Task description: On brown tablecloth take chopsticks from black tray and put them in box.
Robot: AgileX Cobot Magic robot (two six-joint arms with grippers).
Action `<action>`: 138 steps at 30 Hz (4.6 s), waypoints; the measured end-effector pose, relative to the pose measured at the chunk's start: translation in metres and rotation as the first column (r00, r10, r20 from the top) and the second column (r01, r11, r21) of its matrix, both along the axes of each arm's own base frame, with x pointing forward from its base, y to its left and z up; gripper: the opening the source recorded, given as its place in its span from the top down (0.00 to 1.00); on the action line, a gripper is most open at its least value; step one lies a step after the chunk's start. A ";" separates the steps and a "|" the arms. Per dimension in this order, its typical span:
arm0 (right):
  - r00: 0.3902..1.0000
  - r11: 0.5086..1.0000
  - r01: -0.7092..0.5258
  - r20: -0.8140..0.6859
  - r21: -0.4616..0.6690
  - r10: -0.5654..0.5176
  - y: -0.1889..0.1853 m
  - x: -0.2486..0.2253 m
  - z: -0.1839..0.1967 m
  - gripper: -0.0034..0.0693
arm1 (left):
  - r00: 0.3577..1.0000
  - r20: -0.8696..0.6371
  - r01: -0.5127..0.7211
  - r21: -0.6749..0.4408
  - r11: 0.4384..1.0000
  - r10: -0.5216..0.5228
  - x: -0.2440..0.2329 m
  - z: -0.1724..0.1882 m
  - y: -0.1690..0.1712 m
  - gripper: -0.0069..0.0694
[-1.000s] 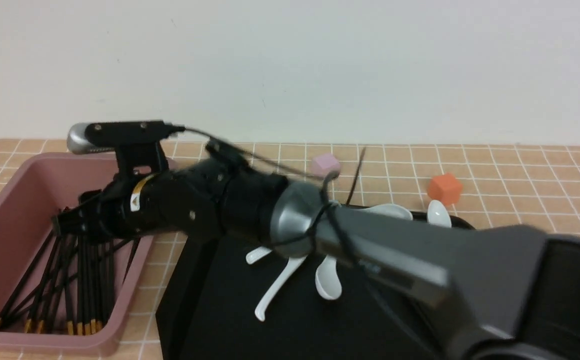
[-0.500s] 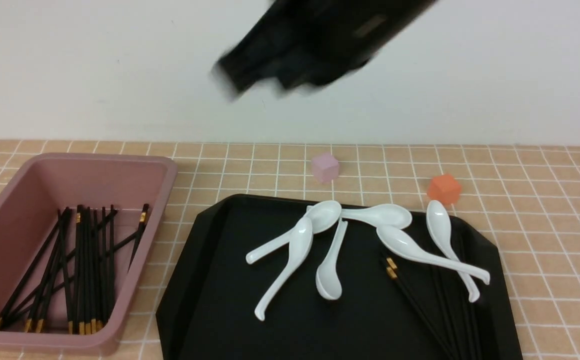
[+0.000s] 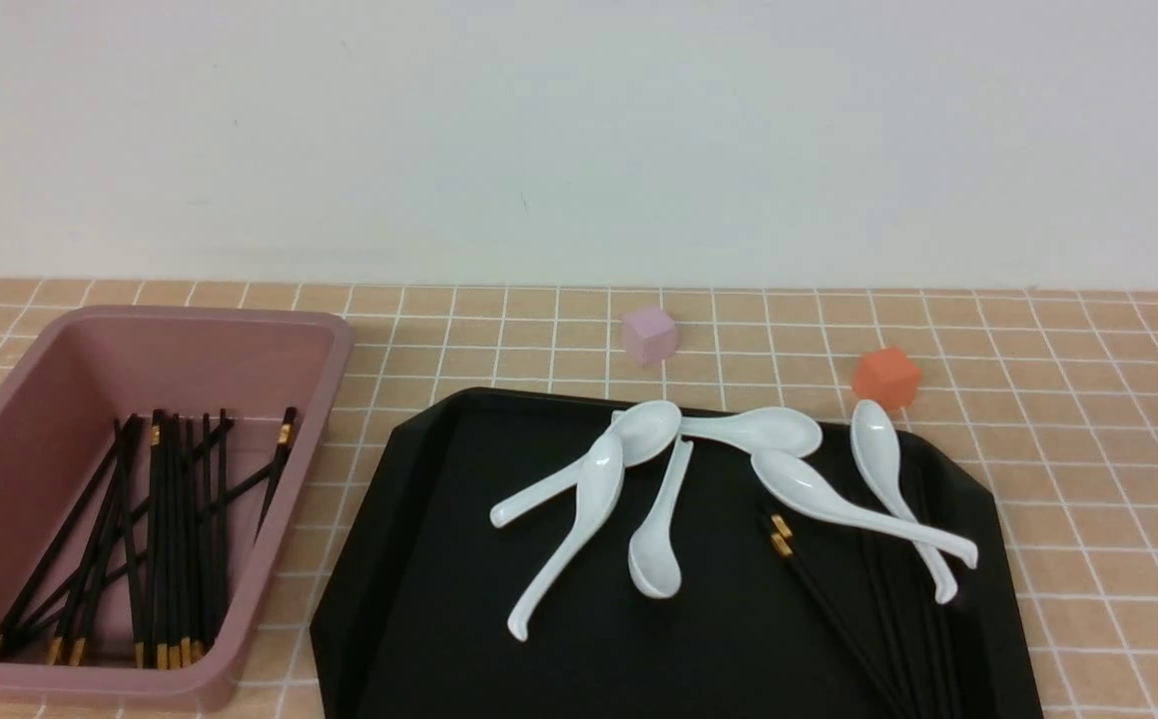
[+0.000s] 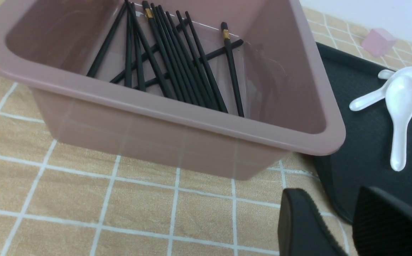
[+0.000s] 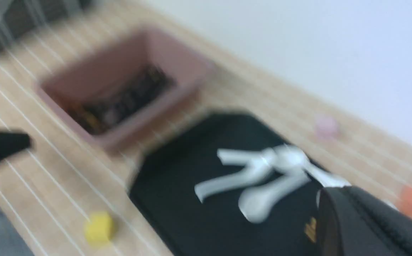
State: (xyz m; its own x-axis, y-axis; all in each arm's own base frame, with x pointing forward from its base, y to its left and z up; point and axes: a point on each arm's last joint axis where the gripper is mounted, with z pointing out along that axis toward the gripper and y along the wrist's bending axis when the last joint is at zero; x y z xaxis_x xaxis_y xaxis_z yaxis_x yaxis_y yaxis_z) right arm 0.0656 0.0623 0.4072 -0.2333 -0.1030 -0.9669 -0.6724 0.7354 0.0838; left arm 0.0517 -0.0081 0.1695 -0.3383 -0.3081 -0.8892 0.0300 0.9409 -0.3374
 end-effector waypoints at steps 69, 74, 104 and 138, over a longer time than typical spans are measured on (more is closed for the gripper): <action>0.754 0.749 0.656 0.032 -0.092 -0.656 -0.061 -0.013 -0.232 0.90 | 1.000 0.000 0.000 0.000 1.000 0.000 0.000 0.000 0.000 0.60; 0.742 0.737 0.669 0.030 -0.093 -0.670 -0.062 -0.013 -0.233 0.89 | 1.000 0.000 0.000 0.000 1.000 0.000 0.000 0.000 0.000 0.60; 0.740 0.735 0.671 0.029 -0.093 -0.672 -0.062 -0.013 -0.232 0.83 | 1.000 0.000 0.000 0.000 1.000 0.000 0.000 0.000 0.000 0.60; 0.740 0.736 0.671 0.028 -0.092 -0.672 -0.062 -0.013 -0.232 0.78 | 1.000 0.000 0.000 0.000 1.000 0.000 0.000 0.000 0.000 0.60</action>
